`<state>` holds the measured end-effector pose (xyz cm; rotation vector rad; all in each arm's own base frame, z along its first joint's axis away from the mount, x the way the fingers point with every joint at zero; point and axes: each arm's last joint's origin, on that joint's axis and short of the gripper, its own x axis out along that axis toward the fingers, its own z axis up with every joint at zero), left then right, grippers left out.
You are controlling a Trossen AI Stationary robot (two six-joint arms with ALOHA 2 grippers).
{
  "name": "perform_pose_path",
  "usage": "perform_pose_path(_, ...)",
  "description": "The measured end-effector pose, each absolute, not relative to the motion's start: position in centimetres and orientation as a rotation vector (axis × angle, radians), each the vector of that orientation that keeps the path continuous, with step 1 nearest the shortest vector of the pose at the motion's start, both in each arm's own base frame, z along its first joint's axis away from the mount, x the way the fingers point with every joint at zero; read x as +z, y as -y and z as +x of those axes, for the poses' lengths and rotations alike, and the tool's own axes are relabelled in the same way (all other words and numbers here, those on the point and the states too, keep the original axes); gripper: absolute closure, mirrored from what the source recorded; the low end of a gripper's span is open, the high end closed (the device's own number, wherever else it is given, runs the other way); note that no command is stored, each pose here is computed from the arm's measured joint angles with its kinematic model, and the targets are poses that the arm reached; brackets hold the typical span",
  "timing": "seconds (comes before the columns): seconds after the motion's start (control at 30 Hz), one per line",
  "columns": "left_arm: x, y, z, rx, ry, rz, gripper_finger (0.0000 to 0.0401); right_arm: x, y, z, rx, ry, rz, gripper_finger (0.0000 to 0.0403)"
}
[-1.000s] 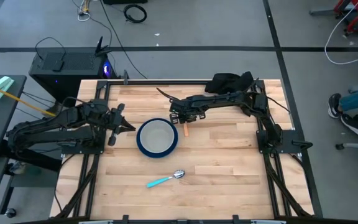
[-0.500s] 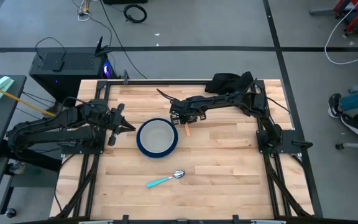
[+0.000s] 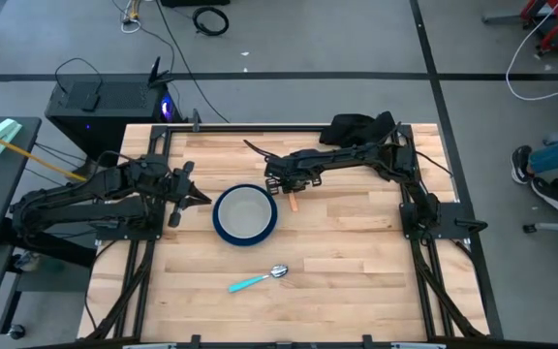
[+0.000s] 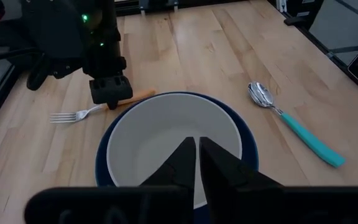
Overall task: Set table place
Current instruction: Put the orange fork on the table to the right of the blue bowl
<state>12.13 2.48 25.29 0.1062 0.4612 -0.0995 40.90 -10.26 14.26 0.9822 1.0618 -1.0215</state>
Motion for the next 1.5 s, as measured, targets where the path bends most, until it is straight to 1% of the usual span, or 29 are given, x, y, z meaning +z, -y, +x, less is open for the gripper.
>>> perform_pose_path(0.1,25.3,-2.5,12.1,-0.100,-0.461,0.106,0.0366,14.6,10.3,40.7,-1.021,-1.060,0.983,0.0362)
perform_pose_path(0.2,25.3,-2.5,12.1,-0.099,-0.461,0.106,0.0366,15.8,10.5,40.0,-1.039,-1.068,0.978,0.0362)
perform_pose_path(0.43,25.3,-2.5,12.1,-0.100,-0.461,0.106,0.0375,22.0,10.1,37.3,-1.091,-0.986,0.936,0.0362)
perform_pose_path(0.53,25.3,-2.5,12.1,-0.099,-0.461,0.106,0.0376,25.6,9.3,35.7,-1.117,-0.893,0.934,0.0362)
perform_pose_path(0.73,25.3,-2.5,12.1,-0.099,-0.461,0.107,0.0368,31.6,5.9,32.2,-1.155,-0.687,0.930,0.0362)
perform_pose_path(0.83,25.3,-2.5,12.1,-0.099,-0.461,0.106,0.0365,33.1,3.3,30.7,-1.167,-0.636,0.918,0.0362)
perform_pose_path(1.03,25.3,-2.5,12.1,-0.099,-0.461,0.107,0.0371,33.0,-3.1,29.2,-1.159,-0.670,0.930,0.0362)
perform_pose_path(1.17,25.3,-2.5,12.1,-0.099,-0.461,0.106,0.0376,31.4,-6.1,29.5,-1.166,-0.686,0.948,0.0362)
perform_pose_path(1.33,25.3,-2.5,12.1,-0.099,-0.461,0.106,0.0373,29.2,-7.1,30.7,-1.208,-0.719,0.930,0.0362)
perform_pose_path(1.5,25.3,-2.5,12.1,-0.100,-0.461,0.106,0.0366,26.0,-6.2,33.2,-1.239,-0.801,0.921,0.0362)
